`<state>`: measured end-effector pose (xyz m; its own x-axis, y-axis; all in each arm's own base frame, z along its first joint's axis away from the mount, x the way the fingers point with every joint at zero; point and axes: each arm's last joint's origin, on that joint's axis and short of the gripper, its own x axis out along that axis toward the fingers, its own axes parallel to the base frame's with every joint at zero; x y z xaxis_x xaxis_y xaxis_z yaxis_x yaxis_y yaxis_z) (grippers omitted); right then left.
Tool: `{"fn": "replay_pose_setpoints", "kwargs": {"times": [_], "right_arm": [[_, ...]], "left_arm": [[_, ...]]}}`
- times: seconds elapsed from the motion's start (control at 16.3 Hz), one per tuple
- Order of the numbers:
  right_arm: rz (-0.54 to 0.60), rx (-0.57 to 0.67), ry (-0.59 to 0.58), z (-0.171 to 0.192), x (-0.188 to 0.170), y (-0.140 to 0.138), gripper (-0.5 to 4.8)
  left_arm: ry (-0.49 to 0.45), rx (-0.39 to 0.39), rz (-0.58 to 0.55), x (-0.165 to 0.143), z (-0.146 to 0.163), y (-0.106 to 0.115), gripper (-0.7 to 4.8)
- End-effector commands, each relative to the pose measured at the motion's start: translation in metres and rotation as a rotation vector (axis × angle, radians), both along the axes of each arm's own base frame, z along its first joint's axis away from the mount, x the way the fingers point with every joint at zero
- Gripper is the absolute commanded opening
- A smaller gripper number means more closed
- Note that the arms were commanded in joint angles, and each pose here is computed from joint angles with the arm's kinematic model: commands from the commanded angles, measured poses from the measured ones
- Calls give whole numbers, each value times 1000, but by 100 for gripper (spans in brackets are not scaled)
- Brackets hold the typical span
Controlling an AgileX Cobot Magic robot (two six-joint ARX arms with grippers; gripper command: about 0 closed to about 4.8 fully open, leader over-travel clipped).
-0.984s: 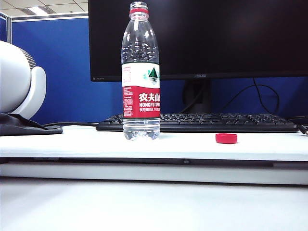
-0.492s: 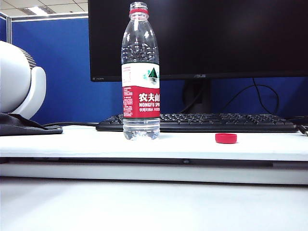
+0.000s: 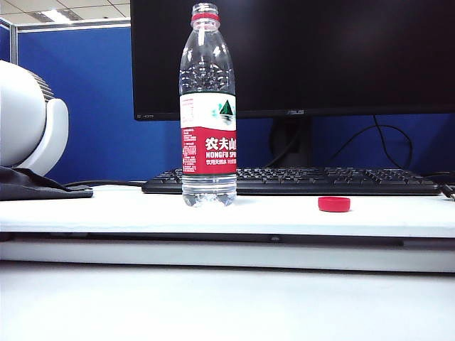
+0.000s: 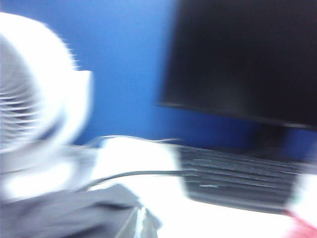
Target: Unscrew the cap from the plastic bottle on the table.
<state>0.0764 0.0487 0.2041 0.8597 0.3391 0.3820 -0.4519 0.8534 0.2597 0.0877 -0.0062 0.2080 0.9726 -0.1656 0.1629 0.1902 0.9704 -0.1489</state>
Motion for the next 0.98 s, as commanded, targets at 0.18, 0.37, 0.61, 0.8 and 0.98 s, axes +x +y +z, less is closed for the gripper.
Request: {"fn": "replay_pose_setpoints", "kwargs": {"times": [0.18, 0.37, 0.61, 0.8, 0.98], "right_arm": [[3, -46, 59, -6, 2, 2, -1], [3, -98, 128, -14, 4, 3, -1], [3, -162, 213, -24, 5, 4, -1], [3, -215, 284, -33, 6, 5, -1], [3, -252, 333, -39, 6, 5, -1]], "left_arm": [[88, -5, 168, 7, -27, 12, -5], [152, -3, 196, 9, -41, 13, -5], [150, 28, 263, 9, -41, 15, -5], [154, 28, 258, 9, -42, 15, -5], [156, 31, 236, 9, -42, 14, -5]]}}
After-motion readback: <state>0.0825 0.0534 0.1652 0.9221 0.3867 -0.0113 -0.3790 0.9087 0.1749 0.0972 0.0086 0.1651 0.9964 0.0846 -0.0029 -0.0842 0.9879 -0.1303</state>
